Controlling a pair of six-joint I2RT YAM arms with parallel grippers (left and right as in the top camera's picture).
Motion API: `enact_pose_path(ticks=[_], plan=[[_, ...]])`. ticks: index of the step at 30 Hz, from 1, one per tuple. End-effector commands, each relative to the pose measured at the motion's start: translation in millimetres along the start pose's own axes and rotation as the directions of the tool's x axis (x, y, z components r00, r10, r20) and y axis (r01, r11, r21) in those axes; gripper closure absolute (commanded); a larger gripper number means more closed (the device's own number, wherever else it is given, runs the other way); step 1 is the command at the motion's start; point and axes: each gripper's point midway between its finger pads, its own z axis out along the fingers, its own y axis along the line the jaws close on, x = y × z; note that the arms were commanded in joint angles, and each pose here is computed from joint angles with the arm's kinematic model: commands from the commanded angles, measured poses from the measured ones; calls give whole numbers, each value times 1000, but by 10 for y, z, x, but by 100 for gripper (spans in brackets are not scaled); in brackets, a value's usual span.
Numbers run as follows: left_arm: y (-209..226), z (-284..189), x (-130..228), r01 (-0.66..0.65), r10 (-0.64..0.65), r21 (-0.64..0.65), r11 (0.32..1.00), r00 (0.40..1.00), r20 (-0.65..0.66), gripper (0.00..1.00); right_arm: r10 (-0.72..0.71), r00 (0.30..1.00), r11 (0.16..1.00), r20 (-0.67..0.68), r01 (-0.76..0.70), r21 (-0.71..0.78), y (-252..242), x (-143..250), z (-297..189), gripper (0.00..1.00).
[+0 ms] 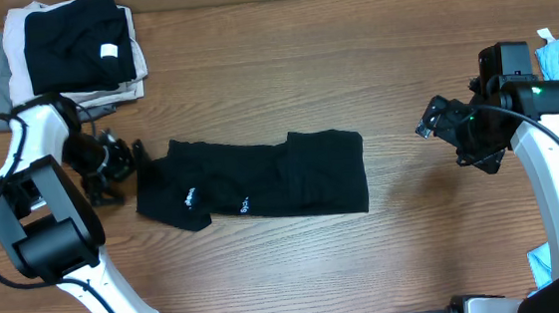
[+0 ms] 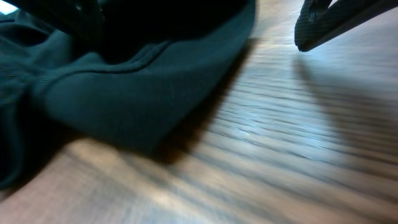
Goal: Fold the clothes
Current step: 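Release the right gripper and move it back to the right side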
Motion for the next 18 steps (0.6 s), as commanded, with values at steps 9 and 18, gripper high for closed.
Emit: enact_pose_path(ticks=[9, 18], plan=[[-401, 499, 280, -47, 71, 270, 962, 994, -77, 0, -15, 1000, 1000, 23, 16, -19, 42, -51, -28, 0], [-680, 597, 240, -161, 176, 283, 946, 984, -29, 0, -15, 1000, 1000, 22, 15, -19, 40, -48, -28, 0]])
